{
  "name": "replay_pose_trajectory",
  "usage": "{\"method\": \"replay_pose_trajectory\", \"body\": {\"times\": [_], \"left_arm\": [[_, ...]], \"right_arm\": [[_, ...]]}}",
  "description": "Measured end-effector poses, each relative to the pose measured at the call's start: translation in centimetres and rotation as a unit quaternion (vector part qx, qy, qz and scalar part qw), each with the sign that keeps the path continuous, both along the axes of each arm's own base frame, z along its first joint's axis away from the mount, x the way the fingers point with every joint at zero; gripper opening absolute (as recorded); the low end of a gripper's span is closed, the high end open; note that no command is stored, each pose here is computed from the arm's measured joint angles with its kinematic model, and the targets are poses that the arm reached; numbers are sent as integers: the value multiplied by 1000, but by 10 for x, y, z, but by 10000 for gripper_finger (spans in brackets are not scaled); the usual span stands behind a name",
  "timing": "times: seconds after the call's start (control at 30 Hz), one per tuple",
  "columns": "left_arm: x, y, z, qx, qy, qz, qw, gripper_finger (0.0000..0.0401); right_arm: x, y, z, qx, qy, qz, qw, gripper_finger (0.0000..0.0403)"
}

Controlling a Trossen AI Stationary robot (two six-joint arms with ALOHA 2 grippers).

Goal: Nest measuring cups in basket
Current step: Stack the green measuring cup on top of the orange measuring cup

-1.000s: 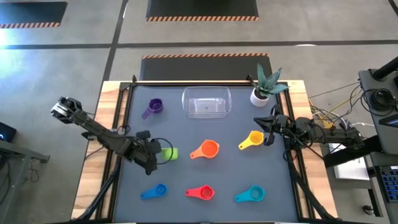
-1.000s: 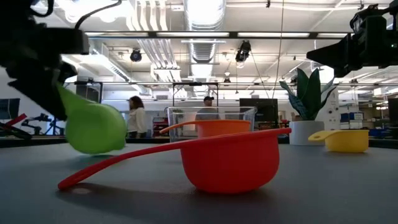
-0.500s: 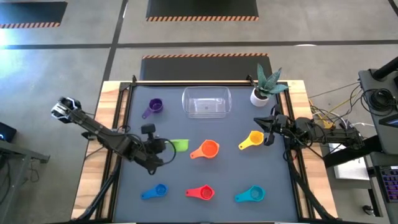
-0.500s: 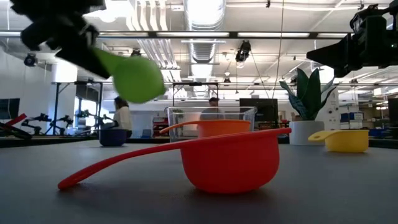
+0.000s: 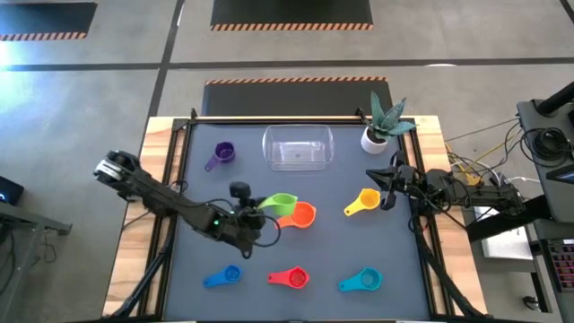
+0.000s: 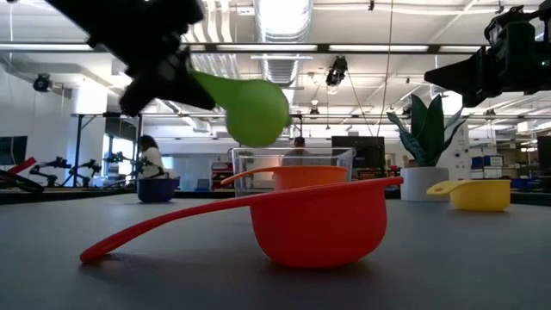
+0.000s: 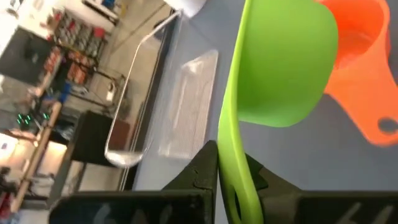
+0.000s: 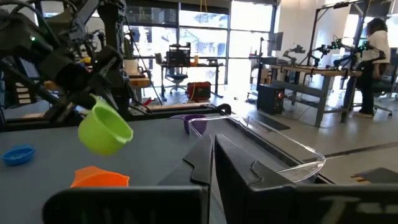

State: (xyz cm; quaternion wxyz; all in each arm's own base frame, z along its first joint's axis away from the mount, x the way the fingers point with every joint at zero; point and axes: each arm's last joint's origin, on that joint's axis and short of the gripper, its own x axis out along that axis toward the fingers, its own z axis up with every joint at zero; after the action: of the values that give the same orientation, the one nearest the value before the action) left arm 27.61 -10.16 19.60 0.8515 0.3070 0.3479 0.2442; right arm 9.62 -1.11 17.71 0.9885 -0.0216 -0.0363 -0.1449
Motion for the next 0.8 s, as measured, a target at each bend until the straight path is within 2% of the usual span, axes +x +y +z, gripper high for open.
{"method": "replay_pose_trajectory", "body": {"times": [0.2,0.8], "left_arm": [[21,-3,-15,23,-14,-13,1000,0],[41,-1,-31,14,-53,-4,998,0]], "right_arm": [[0,0,0,0,0,0,1000,9],[0,0,0,0,0,0,1000,9]]}}
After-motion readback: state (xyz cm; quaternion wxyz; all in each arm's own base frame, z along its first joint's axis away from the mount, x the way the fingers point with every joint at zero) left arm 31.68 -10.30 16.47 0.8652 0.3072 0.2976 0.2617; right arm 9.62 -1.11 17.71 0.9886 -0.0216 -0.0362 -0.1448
